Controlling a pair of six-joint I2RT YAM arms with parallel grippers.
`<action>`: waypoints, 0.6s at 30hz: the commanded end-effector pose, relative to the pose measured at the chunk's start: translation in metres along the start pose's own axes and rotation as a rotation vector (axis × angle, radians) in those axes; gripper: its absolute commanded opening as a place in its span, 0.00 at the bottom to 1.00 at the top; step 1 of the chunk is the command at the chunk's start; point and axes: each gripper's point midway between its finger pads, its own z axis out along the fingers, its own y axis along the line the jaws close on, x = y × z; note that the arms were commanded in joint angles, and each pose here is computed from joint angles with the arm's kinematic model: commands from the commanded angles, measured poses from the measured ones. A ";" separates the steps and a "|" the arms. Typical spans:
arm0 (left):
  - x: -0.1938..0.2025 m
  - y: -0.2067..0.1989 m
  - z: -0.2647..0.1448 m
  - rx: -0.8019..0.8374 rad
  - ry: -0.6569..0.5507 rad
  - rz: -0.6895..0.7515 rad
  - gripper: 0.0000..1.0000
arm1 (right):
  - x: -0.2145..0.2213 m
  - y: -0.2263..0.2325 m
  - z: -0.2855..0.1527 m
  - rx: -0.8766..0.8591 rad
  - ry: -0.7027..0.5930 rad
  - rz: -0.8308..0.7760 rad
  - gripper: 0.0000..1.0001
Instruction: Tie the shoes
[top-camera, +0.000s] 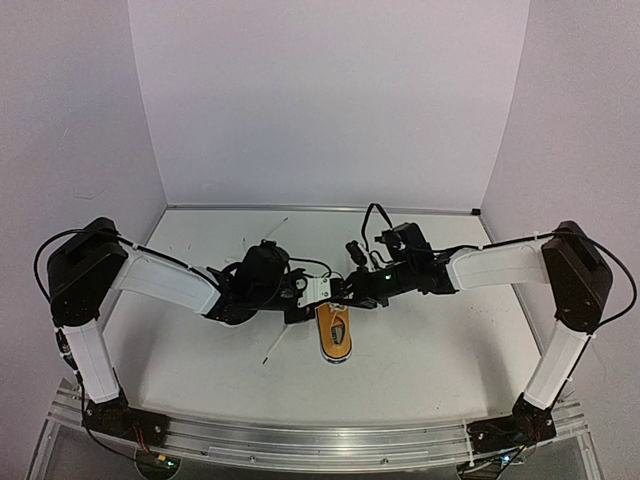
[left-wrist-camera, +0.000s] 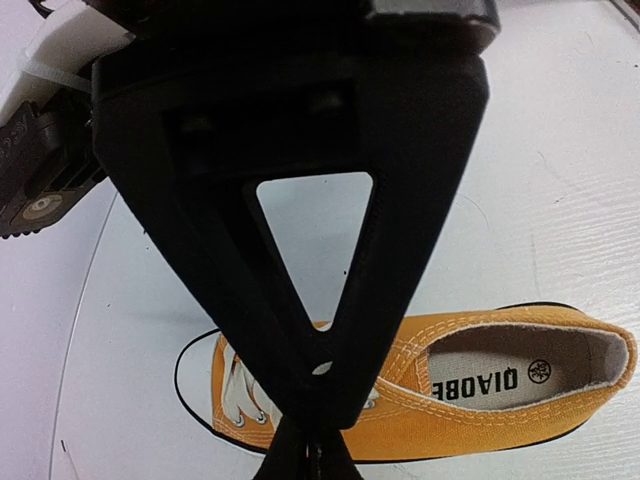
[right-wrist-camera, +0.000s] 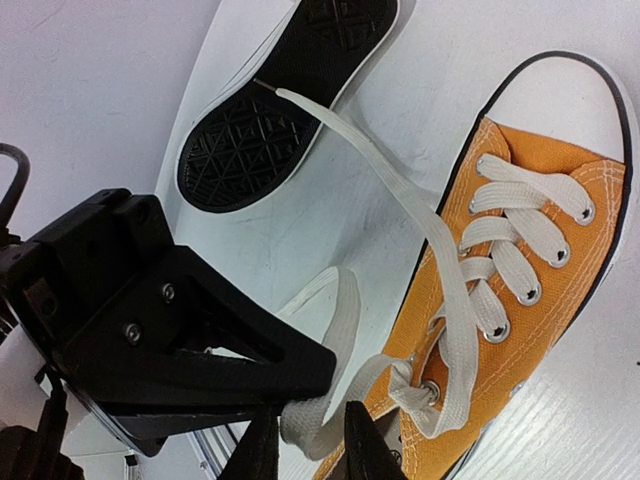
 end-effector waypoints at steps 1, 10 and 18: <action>-0.016 0.011 0.001 -0.020 -0.049 -0.001 0.00 | -0.015 0.017 0.001 -0.046 -0.033 -0.041 0.09; 0.001 0.027 -0.020 -0.068 0.041 -0.029 0.26 | -0.013 0.015 -0.004 -0.027 -0.045 -0.038 0.00; 0.046 0.073 -0.053 -0.222 0.236 -0.139 0.37 | -0.015 0.016 -0.007 -0.015 -0.056 -0.043 0.00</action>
